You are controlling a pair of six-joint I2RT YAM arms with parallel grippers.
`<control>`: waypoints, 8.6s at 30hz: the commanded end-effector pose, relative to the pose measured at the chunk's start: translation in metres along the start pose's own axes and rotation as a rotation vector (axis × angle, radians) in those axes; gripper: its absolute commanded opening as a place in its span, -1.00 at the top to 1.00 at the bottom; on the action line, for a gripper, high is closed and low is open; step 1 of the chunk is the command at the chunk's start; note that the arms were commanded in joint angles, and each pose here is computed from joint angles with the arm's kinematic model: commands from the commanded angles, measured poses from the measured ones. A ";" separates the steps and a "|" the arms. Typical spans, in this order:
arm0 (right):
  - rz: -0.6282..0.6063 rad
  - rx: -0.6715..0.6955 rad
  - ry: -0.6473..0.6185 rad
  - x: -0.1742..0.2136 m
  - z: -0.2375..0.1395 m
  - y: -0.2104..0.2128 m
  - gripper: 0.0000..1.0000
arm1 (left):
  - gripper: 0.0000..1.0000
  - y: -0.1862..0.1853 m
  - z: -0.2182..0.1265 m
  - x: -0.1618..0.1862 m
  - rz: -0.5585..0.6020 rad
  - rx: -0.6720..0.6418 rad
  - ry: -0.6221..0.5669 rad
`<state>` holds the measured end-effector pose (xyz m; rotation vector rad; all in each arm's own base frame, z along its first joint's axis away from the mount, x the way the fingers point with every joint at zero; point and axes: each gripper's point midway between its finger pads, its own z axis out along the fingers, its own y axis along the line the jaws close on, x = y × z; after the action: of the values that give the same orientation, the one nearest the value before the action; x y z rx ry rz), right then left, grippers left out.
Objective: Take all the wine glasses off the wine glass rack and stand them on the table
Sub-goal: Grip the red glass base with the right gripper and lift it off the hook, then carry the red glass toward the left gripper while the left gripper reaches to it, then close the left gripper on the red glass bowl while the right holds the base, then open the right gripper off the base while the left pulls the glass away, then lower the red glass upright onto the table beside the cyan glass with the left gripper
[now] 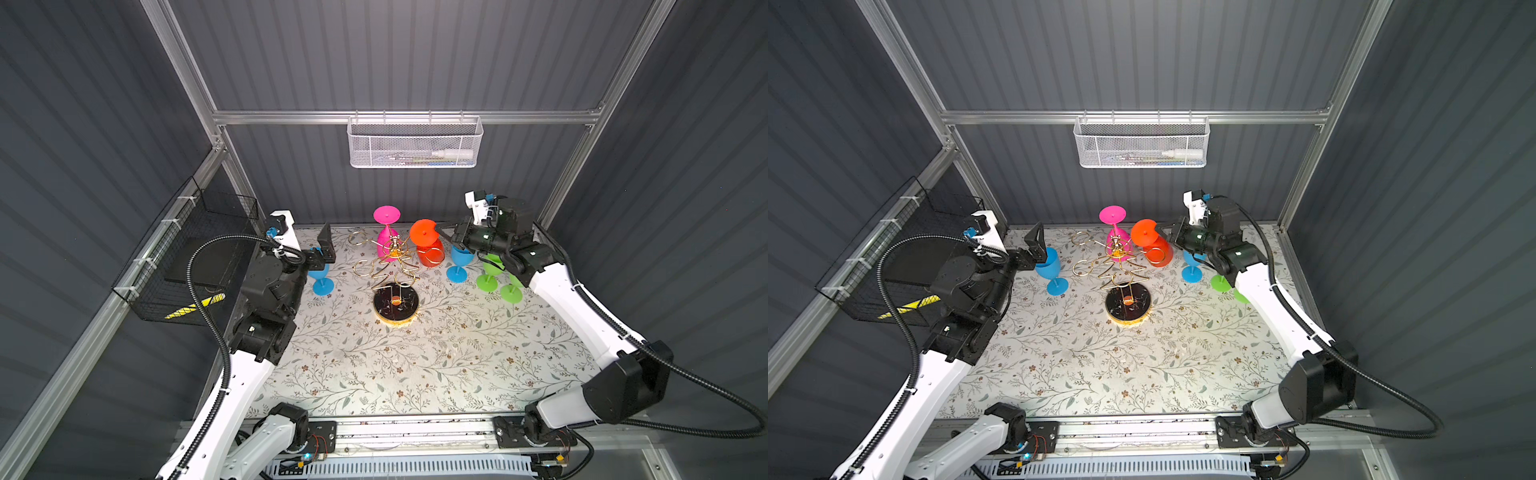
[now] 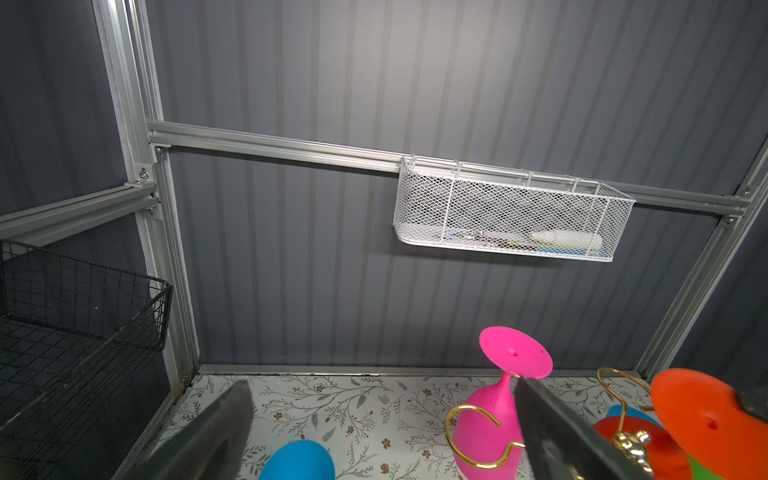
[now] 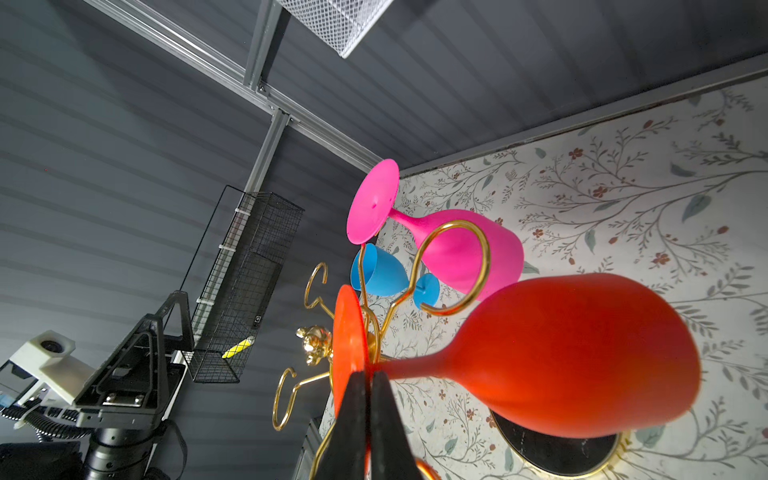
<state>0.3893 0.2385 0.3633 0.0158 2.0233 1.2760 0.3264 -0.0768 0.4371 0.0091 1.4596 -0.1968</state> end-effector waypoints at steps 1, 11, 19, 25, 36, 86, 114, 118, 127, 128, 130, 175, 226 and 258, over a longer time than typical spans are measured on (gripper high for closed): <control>-0.031 0.051 -0.061 -0.012 -0.020 -0.007 1.00 | -0.99 0.003 -0.004 0.000 0.013 -0.006 -0.006; -0.128 0.060 -0.208 -0.047 -0.087 0.018 1.00 | -0.85 -0.082 -0.024 -0.002 0.174 0.505 -0.072; -0.230 -0.069 -0.207 -0.044 -0.120 0.078 1.00 | -0.73 -0.139 -0.031 0.013 0.199 0.866 -0.074; -0.259 -0.187 -0.164 -0.033 -0.134 0.115 1.00 | -0.73 -0.171 -0.025 0.016 0.259 0.955 -0.120; -0.259 -0.325 -0.070 0.000 -0.139 0.156 1.00 | -0.74 -0.212 -0.015 0.016 0.274 1.070 -0.208; -0.586 0.039 -0.317 0.002 -0.171 0.134 -0.17 | -0.39 -0.224 -0.031 0.039 0.184 1.052 0.401; -1.189 -0.175 -0.207 0.031 -0.096 0.170 -0.39 | -0.34 -0.237 -0.043 0.073 0.030 1.124 0.849; -1.201 -0.134 -0.207 0.025 -0.083 0.164 -0.40 | -0.34 -0.237 -0.043 0.073 0.025 1.128 0.852; -1.203 -0.039 -0.209 0.010 -0.063 0.151 -0.23 | -0.34 -0.238 -0.045 0.073 0.022 1.138 0.851; -1.204 -0.033 -0.210 0.009 -0.062 0.150 -0.19 | -0.34 -0.238 -0.045 0.074 0.021 1.137 0.855; -1.209 -0.022 -0.217 0.008 -0.061 0.149 -0.08 | -0.34 -0.238 -0.046 0.075 0.020 1.139 0.858; -0.989 0.128 -0.369 -0.032 -0.103 0.115 1.00 | -0.95 -0.164 -0.053 -0.030 0.161 0.742 -0.115; -0.848 -0.099 -0.375 -0.002 -0.117 0.127 -0.55 | 1.00 -0.140 -0.073 -0.061 0.137 0.662 -0.028; -0.639 0.124 -0.348 -0.017 -0.140 0.057 -0.84 | 1.00 0.024 -0.083 0.067 0.180 -0.114 0.938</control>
<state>0.3030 0.1569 0.4536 -0.3313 1.5968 0.6768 0.2659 -0.0548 0.3783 0.1666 2.2731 0.1743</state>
